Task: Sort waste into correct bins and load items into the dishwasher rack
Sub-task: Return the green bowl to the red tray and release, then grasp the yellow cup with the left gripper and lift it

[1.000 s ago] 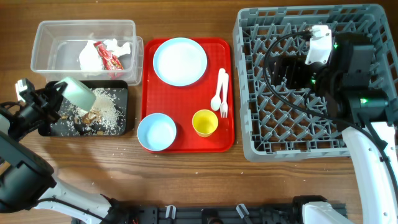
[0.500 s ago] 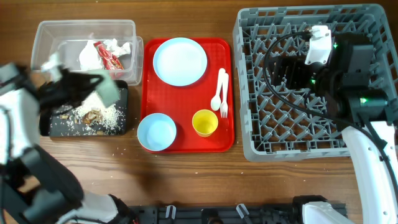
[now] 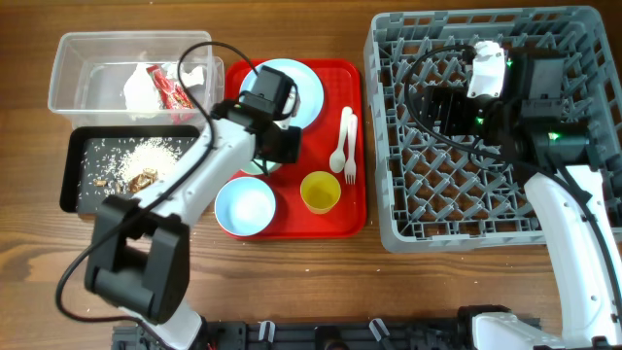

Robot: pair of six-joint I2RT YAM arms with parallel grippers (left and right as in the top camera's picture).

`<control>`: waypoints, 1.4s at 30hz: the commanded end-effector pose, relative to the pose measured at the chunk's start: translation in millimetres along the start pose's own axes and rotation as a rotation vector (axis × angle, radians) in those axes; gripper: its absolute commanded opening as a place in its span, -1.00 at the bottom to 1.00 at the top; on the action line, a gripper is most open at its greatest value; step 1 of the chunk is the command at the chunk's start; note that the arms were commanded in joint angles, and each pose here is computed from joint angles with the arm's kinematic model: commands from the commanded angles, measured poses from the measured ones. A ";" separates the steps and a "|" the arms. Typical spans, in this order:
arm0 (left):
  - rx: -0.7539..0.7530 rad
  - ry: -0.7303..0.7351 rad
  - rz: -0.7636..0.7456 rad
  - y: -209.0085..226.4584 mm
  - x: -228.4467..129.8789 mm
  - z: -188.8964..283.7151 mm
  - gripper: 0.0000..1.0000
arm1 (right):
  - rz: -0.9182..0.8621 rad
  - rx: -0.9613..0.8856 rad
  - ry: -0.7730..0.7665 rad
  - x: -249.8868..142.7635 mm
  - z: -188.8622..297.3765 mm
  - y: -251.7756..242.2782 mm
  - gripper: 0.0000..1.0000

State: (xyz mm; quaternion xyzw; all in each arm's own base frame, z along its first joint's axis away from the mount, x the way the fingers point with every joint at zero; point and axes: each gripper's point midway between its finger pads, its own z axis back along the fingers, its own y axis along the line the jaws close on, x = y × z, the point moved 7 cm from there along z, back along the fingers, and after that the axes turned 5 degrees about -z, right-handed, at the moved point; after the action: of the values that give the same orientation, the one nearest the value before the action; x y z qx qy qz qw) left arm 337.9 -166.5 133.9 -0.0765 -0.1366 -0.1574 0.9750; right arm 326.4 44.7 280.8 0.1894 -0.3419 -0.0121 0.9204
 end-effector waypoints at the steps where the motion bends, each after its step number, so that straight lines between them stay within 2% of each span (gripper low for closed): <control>1: 0.063 0.028 -0.002 -1.5 -2.9 -14.3 -0.55 | -0.008 0.018 -0.008 5.6 1.4 2.6 0.99; 2: 0.062 0.025 -0.003 -1.7 -2.4 -14.4 -0.25 | -0.008 0.018 -0.008 5.6 1.4 2.6 0.99; 4: 0.057 0.004 -0.003 -2.5 1.4 -12.0 -0.07 | -0.008 0.018 -0.008 5.6 1.4 2.6 1.00; 10: 0.015 -0.063 0.000 -10.8 23.4 24.3 0.02 | -0.002 0.072 -0.018 8.1 1.7 8.3 0.99; 12: -0.061 -0.065 0.001 -19.5 27.2 39.8 0.16 | 0.009 0.136 -0.029 11.0 2.5 15.2 1.00; 14: -0.198 -0.022 0.001 -33.0 21.8 50.1 0.20 | -0.011 0.138 -0.037 12.8 2.6 15.6 0.99; 15: -0.269 0.024 0.006 -39.8 14.4 52.3 0.15 | -0.010 0.139 -0.040 13.4 2.6 15.8 0.99; 17: -0.309 0.119 0.025 -49.3 -1.4 47.4 0.04 | -0.010 0.139 -0.040 13.3 2.6 15.7 0.99; 23: -0.133 0.293 0.124 -53.1 -41.6 6.2 0.04 | -0.011 0.139 -0.039 13.1 2.6 15.7 0.99; 24: -0.127 0.307 0.127 -53.0 -44.6 2.8 -0.10 | -0.011 0.139 -0.039 13.1 2.6 15.7 0.99; 33: -0.135 0.272 0.119 -54.8 -38.7 -0.8 -0.89 | -0.017 0.135 -0.022 10.1 2.4 15.1 0.99; 38: -0.166 0.238 0.130 -52.3 -31.3 2.8 -0.92 | -0.026 0.132 -0.003 6.7 2.3 14.5 0.99; 41: -0.288 0.208 0.188 -44.0 -21.8 20.5 -0.92 | -0.029 0.170 0.014 4.4 2.9 18.1 0.99; 42: -0.377 0.179 0.222 -37.6 -15.1 32.3 -0.92 | -0.028 0.209 0.022 3.8 3.6 22.1 0.99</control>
State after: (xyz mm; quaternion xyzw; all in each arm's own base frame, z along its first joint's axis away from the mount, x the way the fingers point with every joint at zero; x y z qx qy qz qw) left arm 293.5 -204.1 134.4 -0.1600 0.0036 -0.1049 0.9815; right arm 325.1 55.7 285.1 0.2466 -0.3344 -0.0010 0.9096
